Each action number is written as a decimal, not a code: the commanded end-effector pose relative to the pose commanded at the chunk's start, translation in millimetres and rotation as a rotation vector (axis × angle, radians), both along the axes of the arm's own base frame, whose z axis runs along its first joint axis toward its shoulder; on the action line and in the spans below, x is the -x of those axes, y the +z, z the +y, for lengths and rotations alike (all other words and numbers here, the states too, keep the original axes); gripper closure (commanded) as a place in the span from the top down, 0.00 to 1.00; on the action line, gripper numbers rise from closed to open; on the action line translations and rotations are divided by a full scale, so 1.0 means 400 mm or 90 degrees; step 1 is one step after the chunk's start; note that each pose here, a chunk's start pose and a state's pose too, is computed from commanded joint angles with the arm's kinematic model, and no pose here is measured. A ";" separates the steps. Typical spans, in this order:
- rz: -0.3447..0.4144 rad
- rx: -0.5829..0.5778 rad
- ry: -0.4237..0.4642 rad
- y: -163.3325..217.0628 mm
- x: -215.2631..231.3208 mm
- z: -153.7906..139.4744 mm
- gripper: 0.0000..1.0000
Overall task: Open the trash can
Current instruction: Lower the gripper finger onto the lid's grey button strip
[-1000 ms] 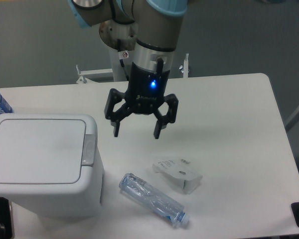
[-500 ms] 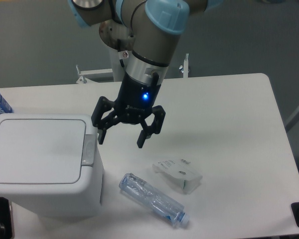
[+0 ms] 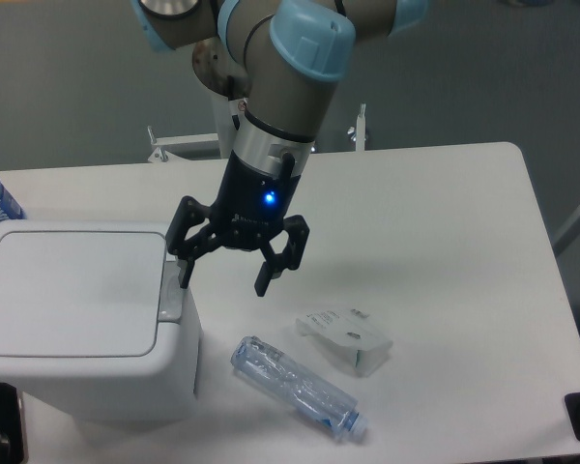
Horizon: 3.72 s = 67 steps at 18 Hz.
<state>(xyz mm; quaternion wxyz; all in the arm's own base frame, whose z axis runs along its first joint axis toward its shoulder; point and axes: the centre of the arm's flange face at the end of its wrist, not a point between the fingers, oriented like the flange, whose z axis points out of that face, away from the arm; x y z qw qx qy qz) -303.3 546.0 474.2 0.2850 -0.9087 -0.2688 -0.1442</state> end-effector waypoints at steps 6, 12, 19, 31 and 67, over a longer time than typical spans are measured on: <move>0.000 0.000 -0.002 -0.005 -0.002 0.004 1.00; -0.002 0.002 -0.002 -0.013 -0.001 0.005 1.00; -0.004 0.003 -0.003 -0.017 -0.003 0.007 1.00; -0.005 0.006 -0.006 -0.025 -0.011 0.011 1.00; -0.009 0.011 -0.006 -0.039 -0.007 0.015 1.00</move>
